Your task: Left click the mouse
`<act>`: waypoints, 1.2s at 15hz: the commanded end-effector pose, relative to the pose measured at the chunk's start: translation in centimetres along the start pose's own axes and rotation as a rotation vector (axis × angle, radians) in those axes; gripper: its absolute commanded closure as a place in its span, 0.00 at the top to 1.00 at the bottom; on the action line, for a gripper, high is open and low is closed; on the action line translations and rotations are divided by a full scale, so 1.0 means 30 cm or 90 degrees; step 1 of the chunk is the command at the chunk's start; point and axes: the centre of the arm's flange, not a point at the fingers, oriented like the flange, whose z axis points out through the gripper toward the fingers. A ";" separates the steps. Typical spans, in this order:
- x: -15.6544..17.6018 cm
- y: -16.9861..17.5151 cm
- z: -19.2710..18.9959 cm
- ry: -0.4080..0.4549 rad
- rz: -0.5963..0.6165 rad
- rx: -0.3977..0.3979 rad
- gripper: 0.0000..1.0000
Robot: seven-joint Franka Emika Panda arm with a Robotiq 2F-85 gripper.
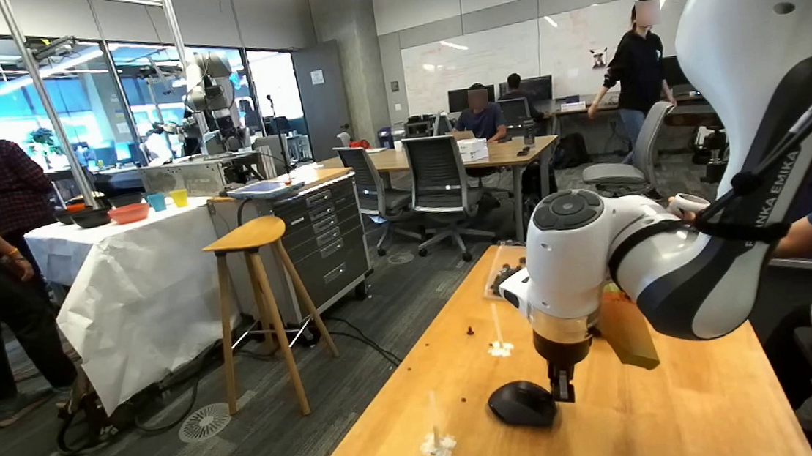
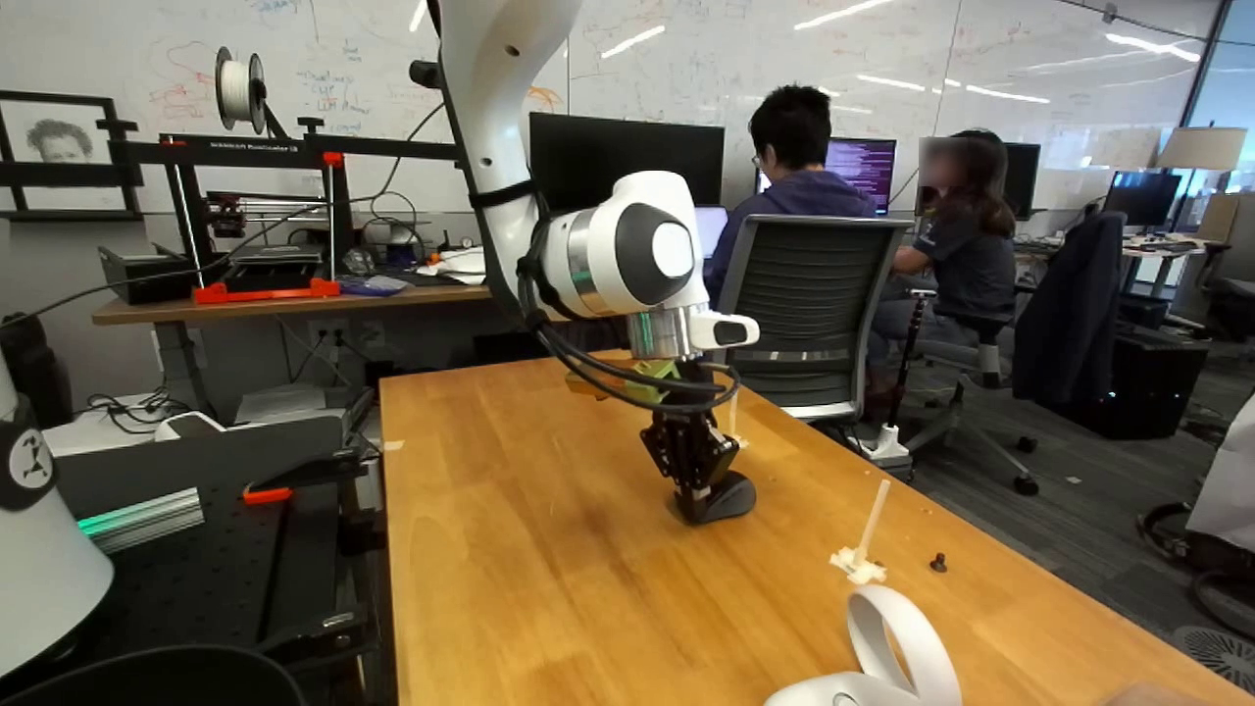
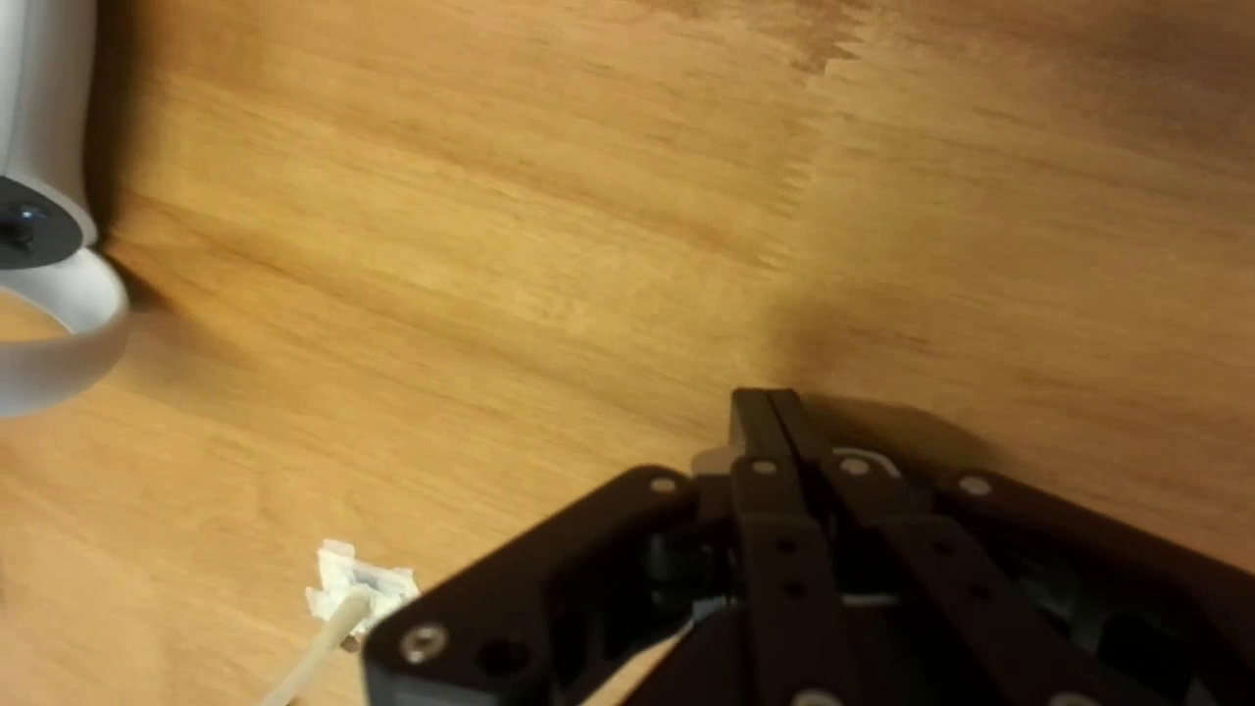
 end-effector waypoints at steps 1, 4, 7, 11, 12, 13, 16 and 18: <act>0.018 -0.003 0.031 0.001 0.012 -0.006 0.05; 0.031 0.007 -0.003 0.004 0.018 0.007 0.05; 0.082 0.055 -0.093 0.019 0.032 0.030 0.06; 0.169 0.167 -0.292 0.062 0.044 0.068 0.06; 0.185 0.203 -0.346 0.070 0.047 0.079 0.06; 0.197 0.239 -0.399 0.071 0.048 0.093 0.06; 0.198 0.333 -0.543 0.054 0.042 0.139 0.06; 0.179 0.390 -0.631 0.037 0.028 0.167 0.06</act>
